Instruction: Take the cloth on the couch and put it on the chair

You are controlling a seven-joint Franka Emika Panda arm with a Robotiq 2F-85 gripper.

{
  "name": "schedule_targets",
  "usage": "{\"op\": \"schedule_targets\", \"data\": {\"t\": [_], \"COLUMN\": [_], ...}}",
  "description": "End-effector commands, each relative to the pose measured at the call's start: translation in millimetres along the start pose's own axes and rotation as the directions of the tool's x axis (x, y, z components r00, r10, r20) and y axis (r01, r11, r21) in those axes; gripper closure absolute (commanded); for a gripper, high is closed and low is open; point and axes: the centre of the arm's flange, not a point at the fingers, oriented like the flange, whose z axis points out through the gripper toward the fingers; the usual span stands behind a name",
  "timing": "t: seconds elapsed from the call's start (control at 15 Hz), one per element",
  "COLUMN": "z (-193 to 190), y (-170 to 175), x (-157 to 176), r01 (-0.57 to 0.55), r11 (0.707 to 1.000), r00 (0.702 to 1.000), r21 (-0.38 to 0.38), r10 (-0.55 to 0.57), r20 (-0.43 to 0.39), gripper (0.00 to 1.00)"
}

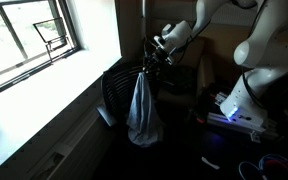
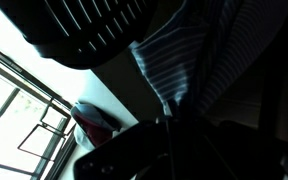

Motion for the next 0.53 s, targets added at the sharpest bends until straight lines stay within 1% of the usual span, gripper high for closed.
{"op": "schedule_targets", "data": {"t": [0.0,0.13,0.2,0.27,0.33,0.4,0.47], "z": [2,3,3,2,2,0,-3], "y": [0,0,0,0,-11,-29,-48], "x": [2,4,3,2,-9,-26,-42], "r01": [0.003,0.001,-0.003,-0.006,-0.039,-0.043,-0.039], "r11": [1.0,1.0,1.0,1.0,0.997,0.99,0.987], "r00": [1.0,1.0,1.0,1.0,0.999,0.996,0.993], "r21": [0.005,0.006,0.005,0.004,0.069,0.135,0.154], "r10": [-0.003,-0.001,0.003,0.006,0.038,0.031,0.022], "r20": [0.008,0.002,0.0,0.0,0.014,0.085,0.112], "gripper": [0.92,0.77,0.74,0.49,0.48,0.42,0.35]}}
